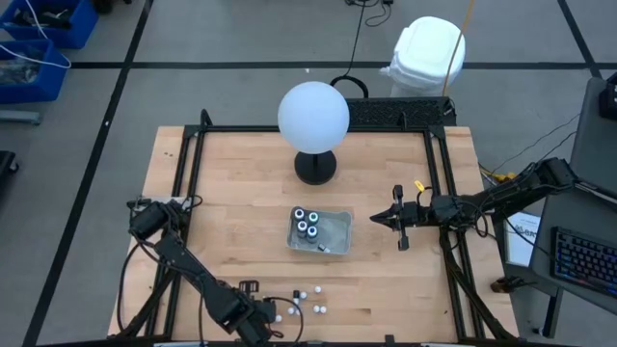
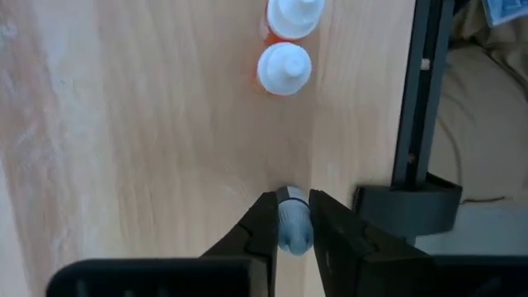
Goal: Pick & Place food coloring
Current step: Put the small black food coloring bottle into the gray bin
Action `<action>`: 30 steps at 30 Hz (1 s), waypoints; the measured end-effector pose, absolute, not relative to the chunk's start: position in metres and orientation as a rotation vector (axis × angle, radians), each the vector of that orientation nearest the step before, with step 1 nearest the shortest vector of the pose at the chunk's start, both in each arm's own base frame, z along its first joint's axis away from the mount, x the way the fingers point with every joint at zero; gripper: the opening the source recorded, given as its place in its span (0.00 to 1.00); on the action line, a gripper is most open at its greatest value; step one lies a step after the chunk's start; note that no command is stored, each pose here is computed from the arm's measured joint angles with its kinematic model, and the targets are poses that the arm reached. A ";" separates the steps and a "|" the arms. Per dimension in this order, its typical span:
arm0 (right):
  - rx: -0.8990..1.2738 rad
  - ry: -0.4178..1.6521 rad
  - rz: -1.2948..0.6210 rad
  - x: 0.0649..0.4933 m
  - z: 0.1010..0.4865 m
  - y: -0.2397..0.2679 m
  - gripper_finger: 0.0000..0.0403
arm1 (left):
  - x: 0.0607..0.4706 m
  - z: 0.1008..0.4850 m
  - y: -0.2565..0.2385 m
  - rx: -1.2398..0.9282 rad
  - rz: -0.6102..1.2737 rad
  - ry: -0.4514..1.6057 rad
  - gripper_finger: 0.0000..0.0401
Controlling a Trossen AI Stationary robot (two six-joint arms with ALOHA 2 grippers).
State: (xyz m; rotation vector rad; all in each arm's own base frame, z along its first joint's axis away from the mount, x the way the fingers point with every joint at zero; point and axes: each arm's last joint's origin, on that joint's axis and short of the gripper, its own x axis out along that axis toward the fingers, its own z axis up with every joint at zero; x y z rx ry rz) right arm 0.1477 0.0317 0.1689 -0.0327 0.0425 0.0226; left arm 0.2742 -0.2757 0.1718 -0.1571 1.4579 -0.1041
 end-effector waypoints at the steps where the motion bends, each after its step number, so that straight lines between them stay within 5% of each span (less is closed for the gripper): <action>1: -0.033 0.042 0.022 0.148 0.169 0.032 0.00 | 0.275 0.173 -0.274 -0.165 -0.110 1.460 0.15; 15: -0.030 0.042 0.023 0.148 0.169 0.032 0.00 | 0.298 0.254 -0.240 -0.053 -0.125 1.398 0.14; 30: -0.032 0.042 0.023 0.148 0.169 0.032 0.00 | 0.367 0.361 -0.148 0.060 -0.179 1.017 0.15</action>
